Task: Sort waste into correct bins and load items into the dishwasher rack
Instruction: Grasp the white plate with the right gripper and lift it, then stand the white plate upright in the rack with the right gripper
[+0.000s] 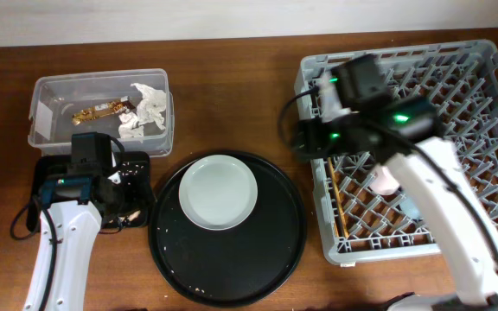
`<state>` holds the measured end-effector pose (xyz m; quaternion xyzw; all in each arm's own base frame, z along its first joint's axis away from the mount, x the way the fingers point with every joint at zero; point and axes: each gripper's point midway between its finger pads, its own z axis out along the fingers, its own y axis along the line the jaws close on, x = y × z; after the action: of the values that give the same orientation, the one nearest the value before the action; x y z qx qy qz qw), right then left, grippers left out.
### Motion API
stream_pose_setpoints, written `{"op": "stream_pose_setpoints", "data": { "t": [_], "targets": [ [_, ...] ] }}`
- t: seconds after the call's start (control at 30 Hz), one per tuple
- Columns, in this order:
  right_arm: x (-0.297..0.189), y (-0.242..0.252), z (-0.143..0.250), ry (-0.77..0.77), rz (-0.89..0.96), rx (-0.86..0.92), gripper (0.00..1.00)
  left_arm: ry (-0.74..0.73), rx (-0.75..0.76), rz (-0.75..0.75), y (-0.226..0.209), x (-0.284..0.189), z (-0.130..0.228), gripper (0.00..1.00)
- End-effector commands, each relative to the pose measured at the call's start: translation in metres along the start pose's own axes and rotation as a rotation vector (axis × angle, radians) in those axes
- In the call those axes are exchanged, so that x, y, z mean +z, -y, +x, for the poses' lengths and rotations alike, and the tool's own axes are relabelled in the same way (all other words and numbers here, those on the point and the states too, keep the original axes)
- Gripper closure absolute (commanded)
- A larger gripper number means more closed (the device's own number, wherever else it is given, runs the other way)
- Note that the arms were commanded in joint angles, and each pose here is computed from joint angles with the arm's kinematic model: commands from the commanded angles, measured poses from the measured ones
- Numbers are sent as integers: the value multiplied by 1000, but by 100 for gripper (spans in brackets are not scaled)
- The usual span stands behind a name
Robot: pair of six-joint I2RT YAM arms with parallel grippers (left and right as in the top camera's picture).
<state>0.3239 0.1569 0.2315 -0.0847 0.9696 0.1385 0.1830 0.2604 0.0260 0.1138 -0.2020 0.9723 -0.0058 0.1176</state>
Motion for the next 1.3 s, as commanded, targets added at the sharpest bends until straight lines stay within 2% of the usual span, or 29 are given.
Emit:
{"op": "stream_pose_setpoints", "data": {
  "t": [0.0,0.1,0.17,0.2,0.3,0.33,0.37,0.43,0.53,0.6,0.73,0.83,0.93,1.0,1.03,1.07,1.13,1.23,1.27],
  "targets": [
    [66,-39,34,-223,-63,-66,11,14,-11,-3,-2,-3,-1,8],
    [138,-56,63,-393,-30,-73,12,14,-11,-4,-2,-3,-1,8],
    [172,-60,75,-447,-12,-49,17,13,-11,-3,-2,-3,-1,8],
    [197,-65,87,-493,-15,-46,20,13,-11,-3,-2,-3,-1,9],
    [224,-60,100,-534,18,-11,37,13,-11,-3,-2,-3,-1,8],
    [226,-60,100,-532,17,-11,46,13,-11,-3,-2,-3,-1,8],
    [226,-60,99,-530,17,-11,60,13,-11,-3,-2,-3,-1,9],
    [225,-54,102,-533,73,70,73,13,-11,-3,-2,-3,-1,8],
    [227,-50,110,-550,100,133,79,13,-11,-3,-2,-3,-1,8],
    [227,-49,111,-552,102,134,95,13,-11,-3,-2,-3,-1,8],
    [223,-45,107,-535,121,127,96,12,-11,-4,-2,-3,-1,8],
    [182,-29,79,-392,237,78,96,12,-11,-4,-2,-3,-1,8],
    [87,0,27,-114,313,102,96,9,-11,-5,-3,-3,0,9],
    [17,40,6,54,396,97,96,9,-11,-5,-3,-3,0,9],
    [-3,57,2,102,450,109,96,9,-11,-5,-3,-3,0,8],
    [-42,91,-7,197,567,117,96,9,-11,-5,-3,-3,0,8],
    [-88,131,-11,297,752,152,96,9,-11,-5,-3,-3,0,9],
    [-139,178,-8,345,1047,172,96,10,-11,-5,-3,-3,0,8],
    [-146,181,-9,358,1089,176,96,10,-11,-5,-3,-3,0,8]
  ]
}}
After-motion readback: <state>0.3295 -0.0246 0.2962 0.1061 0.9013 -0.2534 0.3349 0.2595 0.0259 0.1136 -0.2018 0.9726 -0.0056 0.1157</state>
